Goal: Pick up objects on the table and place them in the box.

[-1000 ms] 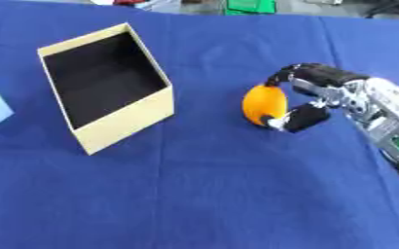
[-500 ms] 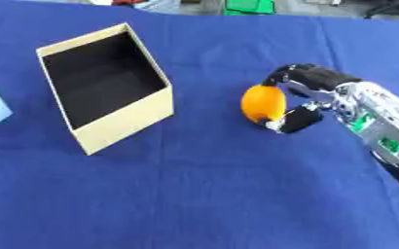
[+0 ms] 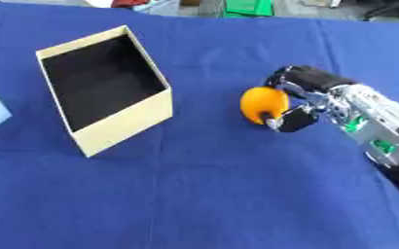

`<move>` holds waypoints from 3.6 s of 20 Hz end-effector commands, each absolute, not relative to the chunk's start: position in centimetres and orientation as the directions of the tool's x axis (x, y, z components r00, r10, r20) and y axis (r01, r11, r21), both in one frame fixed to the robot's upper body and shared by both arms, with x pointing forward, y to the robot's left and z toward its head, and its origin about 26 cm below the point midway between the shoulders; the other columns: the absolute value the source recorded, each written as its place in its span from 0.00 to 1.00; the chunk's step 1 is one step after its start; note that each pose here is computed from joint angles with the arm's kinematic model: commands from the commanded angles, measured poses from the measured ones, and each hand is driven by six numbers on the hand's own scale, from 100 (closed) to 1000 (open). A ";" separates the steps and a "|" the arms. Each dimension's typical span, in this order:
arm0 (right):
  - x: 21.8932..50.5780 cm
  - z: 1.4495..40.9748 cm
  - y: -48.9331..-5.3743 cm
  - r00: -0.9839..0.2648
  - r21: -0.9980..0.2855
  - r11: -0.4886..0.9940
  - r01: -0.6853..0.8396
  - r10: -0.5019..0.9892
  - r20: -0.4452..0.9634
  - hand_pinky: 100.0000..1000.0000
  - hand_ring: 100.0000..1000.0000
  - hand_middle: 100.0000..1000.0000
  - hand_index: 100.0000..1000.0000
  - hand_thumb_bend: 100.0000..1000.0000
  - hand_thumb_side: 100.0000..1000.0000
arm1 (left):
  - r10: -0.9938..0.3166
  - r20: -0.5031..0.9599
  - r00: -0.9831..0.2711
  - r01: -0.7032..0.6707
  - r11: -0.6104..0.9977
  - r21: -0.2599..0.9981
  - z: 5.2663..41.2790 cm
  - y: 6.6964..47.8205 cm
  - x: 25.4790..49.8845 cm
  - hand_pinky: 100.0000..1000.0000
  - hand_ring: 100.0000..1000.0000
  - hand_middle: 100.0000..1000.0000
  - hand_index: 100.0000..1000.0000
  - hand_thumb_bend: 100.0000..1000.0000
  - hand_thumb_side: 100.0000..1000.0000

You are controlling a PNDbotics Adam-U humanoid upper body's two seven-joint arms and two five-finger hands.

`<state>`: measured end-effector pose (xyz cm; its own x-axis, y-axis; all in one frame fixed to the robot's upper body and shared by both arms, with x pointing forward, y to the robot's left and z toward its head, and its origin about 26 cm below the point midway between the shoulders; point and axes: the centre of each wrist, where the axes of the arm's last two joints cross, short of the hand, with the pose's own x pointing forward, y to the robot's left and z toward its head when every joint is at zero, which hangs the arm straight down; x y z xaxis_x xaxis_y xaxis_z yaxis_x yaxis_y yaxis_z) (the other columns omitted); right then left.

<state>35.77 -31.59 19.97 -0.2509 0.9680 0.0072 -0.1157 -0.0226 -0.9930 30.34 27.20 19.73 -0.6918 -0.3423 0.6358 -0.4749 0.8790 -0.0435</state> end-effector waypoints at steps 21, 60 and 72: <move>32.5 28.7 -30.3 -0.313 -0.963 0.146 0.228 0.947 0.069 0.77 0.85 0.54 0.65 0.00 0.00 | -0.349 0.613 -0.709 -0.463 0.886 -0.032 20.4 27.2 30.0 0.40 0.64 0.59 0.67 0.01 1.00; 37.6 33.4 -12.0 -0.736 -0.961 0.264 0.082 0.666 0.120 0.81 0.88 0.56 0.68 0.00 0.04 | -0.306 0.617 -0.724 -0.409 0.912 -0.027 20.5 26.3 30.2 0.39 0.64 0.59 0.66 0.01 1.00; 38.6 31.3 -10.5 -0.751 -0.985 0.166 0.043 0.656 0.077 0.84 0.90 0.63 0.74 0.00 0.16 | -0.300 0.618 -0.727 -0.404 0.914 -0.031 20.5 26.2 30.2 0.39 0.64 0.59 0.66 0.01 1.00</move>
<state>38.80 -10.51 30.47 -0.7452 0.6574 0.1117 0.0144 0.1833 -0.9829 30.46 26.33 19.77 -0.7053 -0.3040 0.6404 -0.4144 0.9097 -0.0245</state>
